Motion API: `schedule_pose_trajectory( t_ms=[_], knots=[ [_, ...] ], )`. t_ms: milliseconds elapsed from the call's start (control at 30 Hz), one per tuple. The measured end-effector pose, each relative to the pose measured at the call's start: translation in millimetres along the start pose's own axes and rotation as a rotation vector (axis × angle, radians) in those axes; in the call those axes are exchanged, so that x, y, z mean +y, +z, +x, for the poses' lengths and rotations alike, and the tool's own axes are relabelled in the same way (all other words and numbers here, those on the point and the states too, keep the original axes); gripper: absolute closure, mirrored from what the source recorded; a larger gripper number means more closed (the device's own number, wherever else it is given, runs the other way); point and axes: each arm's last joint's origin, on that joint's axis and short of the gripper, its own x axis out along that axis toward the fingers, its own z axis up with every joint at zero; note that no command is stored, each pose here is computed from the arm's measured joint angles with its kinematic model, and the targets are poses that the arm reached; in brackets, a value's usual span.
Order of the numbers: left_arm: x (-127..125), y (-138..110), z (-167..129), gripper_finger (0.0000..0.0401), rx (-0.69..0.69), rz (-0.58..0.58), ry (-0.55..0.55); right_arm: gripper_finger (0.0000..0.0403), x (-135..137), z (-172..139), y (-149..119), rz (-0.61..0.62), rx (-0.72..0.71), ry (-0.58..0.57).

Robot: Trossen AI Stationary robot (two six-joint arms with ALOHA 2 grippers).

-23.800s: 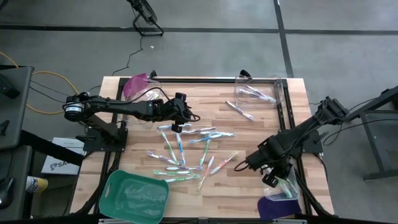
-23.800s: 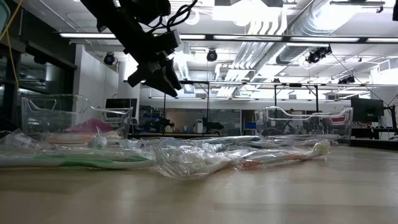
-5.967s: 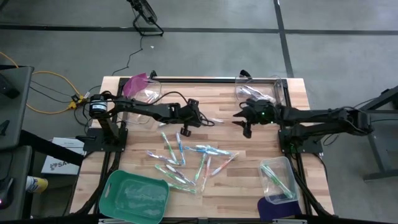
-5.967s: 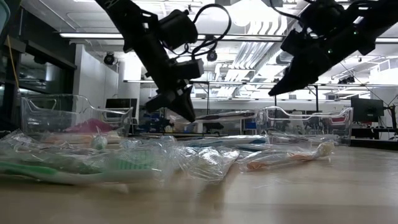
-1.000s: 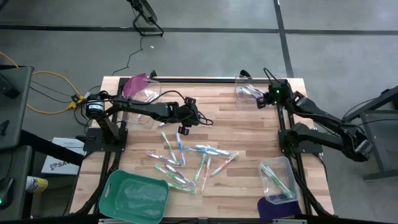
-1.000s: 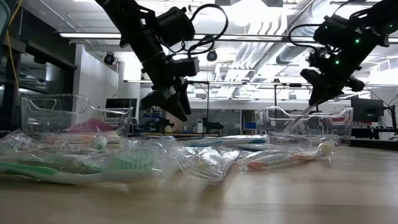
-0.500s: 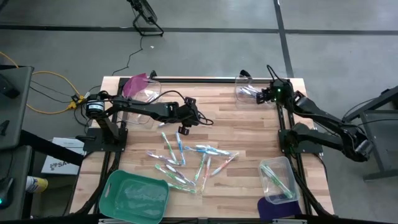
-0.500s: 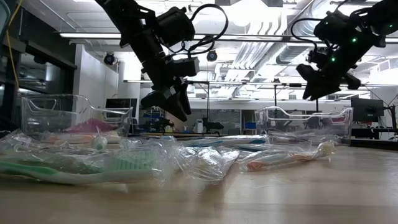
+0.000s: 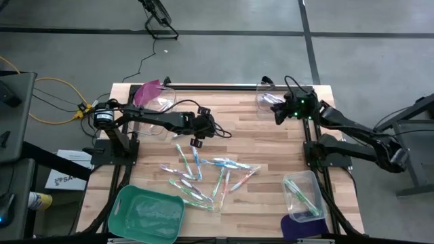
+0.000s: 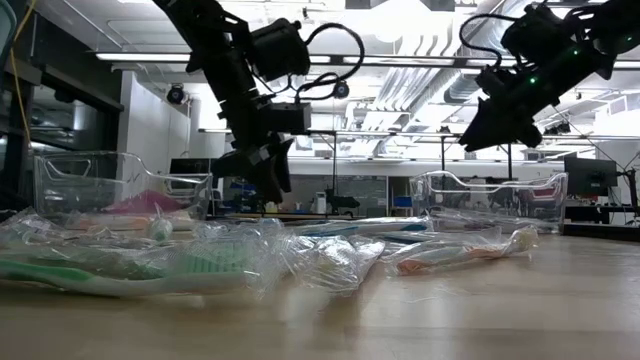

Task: Pick & Place Toothbrushes
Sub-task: Put the blue toothbrush into the green bin

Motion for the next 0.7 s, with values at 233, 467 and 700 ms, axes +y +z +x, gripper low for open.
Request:
schedule_pose_trajectory(
  t_ms=[233, 467, 700],
  knots=[
    [-5.0, -9.4, -0.4, 0.0247, 0.099, -0.009, -0.038, 0.0286, 21.3, 1.3, -2.5, -0.074, -0.019, 0.063],
    [-7.2, -16.4, -1.3, 0.0247, 0.183, -0.067, -0.031, 0.0286, 29.8, 1.3, -5.7, -0.109, -0.031, 0.018],
    [6.3, -31.8, 4.9, 0.027, 0.235, -0.167, -0.066, 0.0287, 31.1, 1.2, -6.2, -0.115, -0.034, 0.009]
  ],
)
